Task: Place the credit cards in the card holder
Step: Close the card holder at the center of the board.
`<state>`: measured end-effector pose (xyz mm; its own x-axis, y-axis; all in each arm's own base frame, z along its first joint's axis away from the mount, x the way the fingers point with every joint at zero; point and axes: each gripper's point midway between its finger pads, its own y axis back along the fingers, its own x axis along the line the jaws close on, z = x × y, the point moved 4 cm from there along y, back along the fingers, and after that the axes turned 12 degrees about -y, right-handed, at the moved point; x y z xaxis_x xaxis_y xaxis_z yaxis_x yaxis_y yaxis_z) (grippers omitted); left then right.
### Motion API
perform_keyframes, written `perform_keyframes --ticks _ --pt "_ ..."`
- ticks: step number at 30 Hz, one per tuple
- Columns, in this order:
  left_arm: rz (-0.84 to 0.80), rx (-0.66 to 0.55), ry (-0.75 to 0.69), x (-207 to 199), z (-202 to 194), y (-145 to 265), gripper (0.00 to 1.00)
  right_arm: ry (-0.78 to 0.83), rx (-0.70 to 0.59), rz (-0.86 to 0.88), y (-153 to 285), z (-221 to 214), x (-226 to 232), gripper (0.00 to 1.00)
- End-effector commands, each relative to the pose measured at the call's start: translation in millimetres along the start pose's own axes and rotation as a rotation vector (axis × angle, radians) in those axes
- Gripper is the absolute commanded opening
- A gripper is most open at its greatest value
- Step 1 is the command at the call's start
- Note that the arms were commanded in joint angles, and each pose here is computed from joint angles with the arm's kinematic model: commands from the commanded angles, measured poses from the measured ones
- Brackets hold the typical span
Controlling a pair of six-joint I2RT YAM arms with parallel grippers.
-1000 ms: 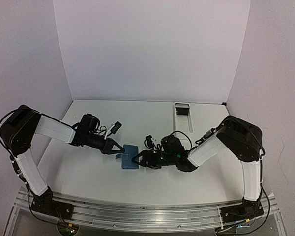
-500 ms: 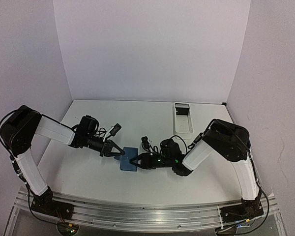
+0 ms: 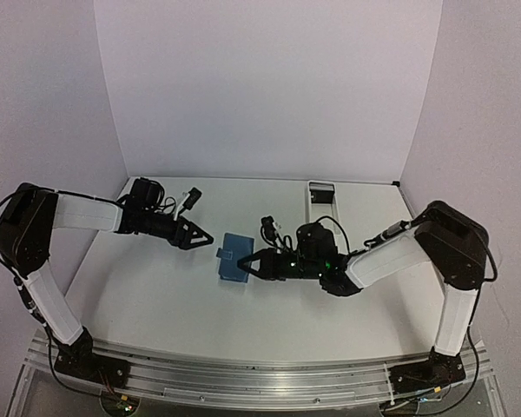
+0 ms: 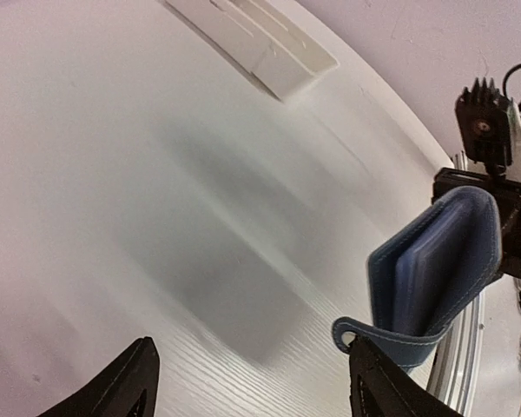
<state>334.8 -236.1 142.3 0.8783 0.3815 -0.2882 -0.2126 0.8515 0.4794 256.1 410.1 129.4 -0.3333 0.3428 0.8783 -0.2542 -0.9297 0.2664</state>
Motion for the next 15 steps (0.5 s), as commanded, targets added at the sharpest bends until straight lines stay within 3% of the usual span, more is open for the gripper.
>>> perform_keyframes --ticks 1,7,12,15 --pt "0.027 -0.139 -0.172 -27.1 78.4 44.6 0.71 0.14 -0.11 -0.113 16.6 44.4 43.6 0.0" --pt "-0.027 -0.299 -0.35 -92.5 124.0 71.3 0.72 0.288 -0.174 -0.131 26.9 78.8 92.1 0.0" --pt "-0.051 -0.282 -0.231 -92.7 127.3 67.7 0.86 0.432 -0.147 -0.011 29.0 85.7 133.3 0.0" --pt "-0.034 -0.298 -0.177 -89.0 134.3 74.1 0.89 0.475 -0.193 0.042 38.8 93.2 154.9 0.0"
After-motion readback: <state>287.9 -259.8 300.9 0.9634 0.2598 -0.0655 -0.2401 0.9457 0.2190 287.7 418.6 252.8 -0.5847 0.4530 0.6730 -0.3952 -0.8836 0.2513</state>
